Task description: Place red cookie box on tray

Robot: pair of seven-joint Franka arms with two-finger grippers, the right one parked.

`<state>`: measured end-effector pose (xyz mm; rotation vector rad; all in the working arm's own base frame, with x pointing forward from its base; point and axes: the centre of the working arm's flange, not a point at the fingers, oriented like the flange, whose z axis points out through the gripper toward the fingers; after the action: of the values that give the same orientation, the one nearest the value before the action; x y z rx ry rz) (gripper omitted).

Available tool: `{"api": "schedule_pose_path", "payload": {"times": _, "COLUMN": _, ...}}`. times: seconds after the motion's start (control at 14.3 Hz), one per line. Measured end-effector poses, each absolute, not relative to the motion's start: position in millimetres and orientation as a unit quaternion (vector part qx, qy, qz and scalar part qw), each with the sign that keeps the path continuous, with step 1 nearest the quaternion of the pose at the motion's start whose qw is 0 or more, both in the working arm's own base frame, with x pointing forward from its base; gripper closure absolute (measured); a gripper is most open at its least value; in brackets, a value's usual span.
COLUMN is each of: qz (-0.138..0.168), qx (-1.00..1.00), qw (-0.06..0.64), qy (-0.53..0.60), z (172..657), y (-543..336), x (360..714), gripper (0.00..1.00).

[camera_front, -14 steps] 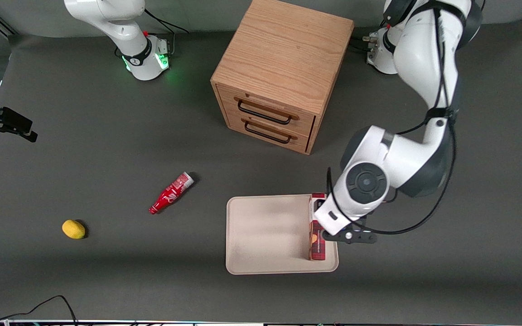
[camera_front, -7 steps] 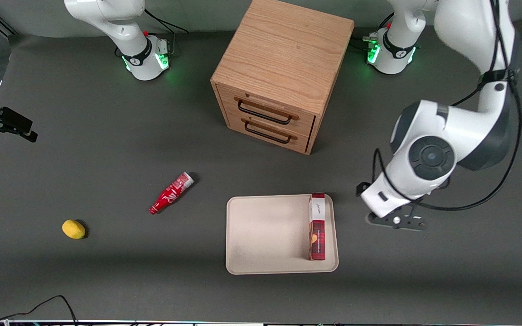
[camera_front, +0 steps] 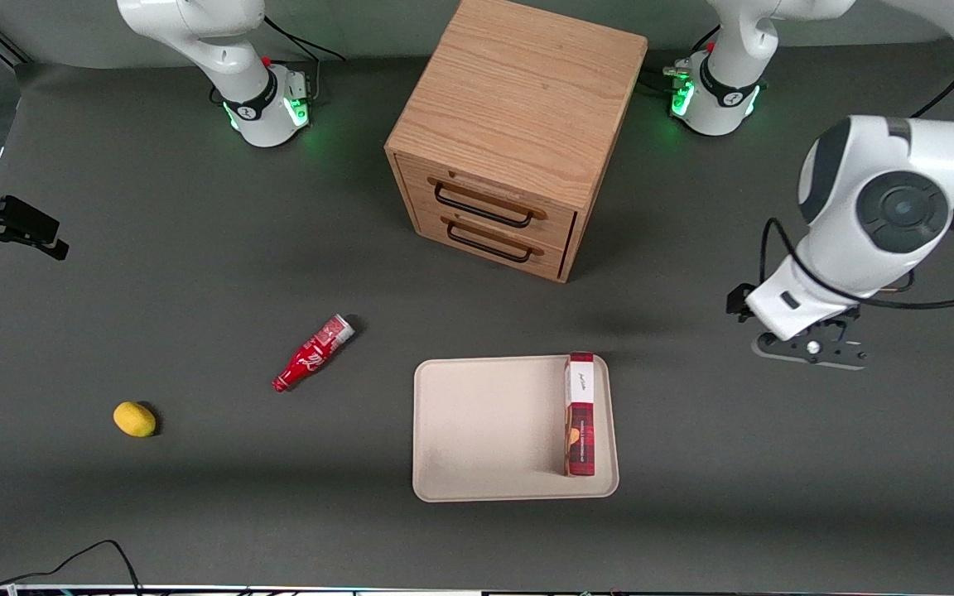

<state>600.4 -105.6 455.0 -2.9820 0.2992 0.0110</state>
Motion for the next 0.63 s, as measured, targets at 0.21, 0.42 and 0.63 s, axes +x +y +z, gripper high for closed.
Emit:
{"api": "schedule_pose_path", "payload": {"times": 0.21, "qz": -0.01, "qx": -0.992, "qw": 0.068, "qy": 0.107, "z": 444.8, "y": -69.6, "x": 583.3, "gripper": 0.0}}
{"api": "schedule_pose_path", "payload": {"times": 0.42, "qz": 0.001, "qx": -0.992, "qw": 0.057, "qy": 0.116, "z": 467.6, "y": -24.7, "x": 563.0, "gripper": 0.0}}
{"api": "schedule_pose_path", "payload": {"times": 0.63, "qz": 0.025, "qx": -0.992, "qw": 0.046, "qy": 0.114, "z": 518.5, "y": -9.5, "x": 540.3, "gripper": 0.0}}
